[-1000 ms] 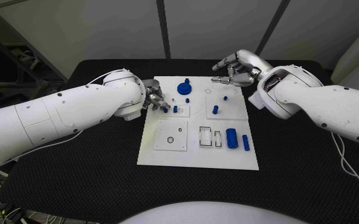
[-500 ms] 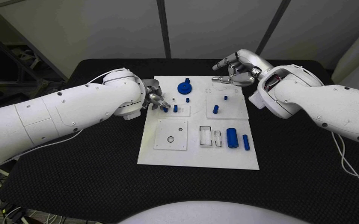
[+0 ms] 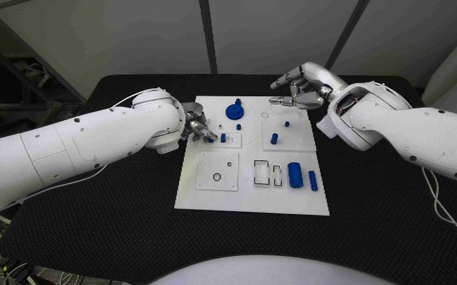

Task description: Assemble the parts on the task board

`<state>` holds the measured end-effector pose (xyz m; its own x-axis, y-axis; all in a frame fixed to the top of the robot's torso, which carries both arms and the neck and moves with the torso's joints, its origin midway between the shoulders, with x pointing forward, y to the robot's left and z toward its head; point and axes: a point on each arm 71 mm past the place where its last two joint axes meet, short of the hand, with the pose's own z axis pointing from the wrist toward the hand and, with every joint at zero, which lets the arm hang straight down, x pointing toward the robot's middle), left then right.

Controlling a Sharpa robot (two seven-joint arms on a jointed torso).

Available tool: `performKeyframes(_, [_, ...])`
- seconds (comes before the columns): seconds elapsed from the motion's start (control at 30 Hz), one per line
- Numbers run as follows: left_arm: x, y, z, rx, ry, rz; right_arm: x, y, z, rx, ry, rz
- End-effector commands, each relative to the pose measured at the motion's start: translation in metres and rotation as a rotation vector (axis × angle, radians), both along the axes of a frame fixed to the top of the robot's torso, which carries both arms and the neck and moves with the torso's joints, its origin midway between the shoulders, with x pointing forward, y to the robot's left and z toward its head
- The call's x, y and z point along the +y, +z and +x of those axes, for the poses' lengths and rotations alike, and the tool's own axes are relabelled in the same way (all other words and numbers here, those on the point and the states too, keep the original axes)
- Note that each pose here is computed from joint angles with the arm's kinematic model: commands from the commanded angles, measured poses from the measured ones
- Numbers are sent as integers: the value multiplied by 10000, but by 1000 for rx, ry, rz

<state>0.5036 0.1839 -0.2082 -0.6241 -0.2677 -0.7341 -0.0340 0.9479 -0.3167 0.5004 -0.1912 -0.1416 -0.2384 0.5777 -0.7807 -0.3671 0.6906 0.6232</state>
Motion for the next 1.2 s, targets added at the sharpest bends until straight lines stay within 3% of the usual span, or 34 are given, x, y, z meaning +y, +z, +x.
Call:
performKeyframes(0.03, [22,-54,-21,36,-6,28,9,14,-2,-4,7,-2])
performKeyframes(0.43, [21,-51,-2,22,4,18,6,15,-3,-5,6,-1])
performKeyframes(1.2, [117,-8,69,-50,69,-29,-6,16,-3,-6,3,-1])
